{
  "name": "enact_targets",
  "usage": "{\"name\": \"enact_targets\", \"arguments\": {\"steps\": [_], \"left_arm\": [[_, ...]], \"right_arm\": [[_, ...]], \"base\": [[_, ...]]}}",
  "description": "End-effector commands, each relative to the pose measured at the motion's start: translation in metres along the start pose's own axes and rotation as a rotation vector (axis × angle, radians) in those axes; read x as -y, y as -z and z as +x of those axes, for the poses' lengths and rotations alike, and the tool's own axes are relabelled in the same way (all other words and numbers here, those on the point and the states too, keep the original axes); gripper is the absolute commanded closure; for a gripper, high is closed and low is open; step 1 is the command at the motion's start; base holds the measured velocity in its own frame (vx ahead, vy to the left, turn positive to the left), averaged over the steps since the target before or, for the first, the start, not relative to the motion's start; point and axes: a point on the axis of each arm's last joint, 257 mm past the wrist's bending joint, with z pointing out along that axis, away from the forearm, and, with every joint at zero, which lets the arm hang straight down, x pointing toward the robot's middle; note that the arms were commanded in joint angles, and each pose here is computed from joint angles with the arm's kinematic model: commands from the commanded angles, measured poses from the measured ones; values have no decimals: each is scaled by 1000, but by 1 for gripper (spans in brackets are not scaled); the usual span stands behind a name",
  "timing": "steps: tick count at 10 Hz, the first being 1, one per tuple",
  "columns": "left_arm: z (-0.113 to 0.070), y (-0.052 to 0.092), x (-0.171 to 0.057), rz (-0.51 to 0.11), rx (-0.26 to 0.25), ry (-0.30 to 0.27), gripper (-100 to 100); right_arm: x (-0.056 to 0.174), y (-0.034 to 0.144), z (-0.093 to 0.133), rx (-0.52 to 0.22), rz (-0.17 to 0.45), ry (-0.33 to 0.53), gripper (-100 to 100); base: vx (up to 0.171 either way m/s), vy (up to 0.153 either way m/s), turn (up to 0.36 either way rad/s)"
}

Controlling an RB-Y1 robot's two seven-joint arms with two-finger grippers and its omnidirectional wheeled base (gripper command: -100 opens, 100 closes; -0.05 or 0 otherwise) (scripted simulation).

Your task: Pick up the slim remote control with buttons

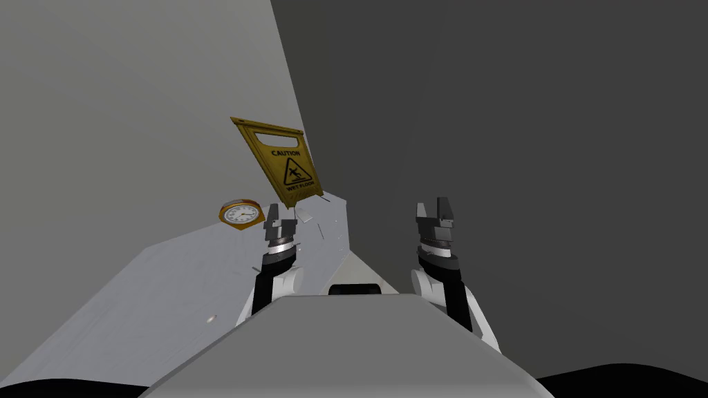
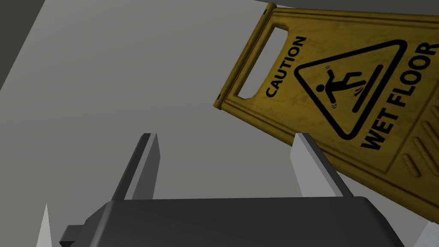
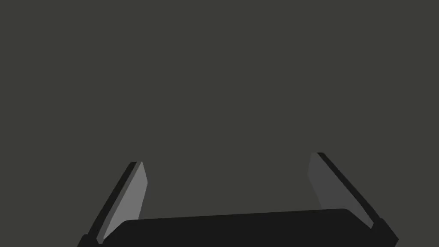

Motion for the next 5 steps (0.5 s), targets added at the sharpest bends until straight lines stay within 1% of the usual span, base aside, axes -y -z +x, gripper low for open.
{"name": "enact_targets", "arguments": {"steps": [1,4,5], "left_arm": [[-3,-1,-2,-14,-17,-13,-100],[-19,-6,-10,-69,-49,-51,-100],[-19,-5,-11,-73,-48,-51,-100]], "right_arm": [[0,0,0,0,0,0,0],[0,0,0,0,0,0,0],[0,0,0,0,0,0,0]], "base": [[-10,9,-34],[-25,37,-66],[-21,41,-29]]}}
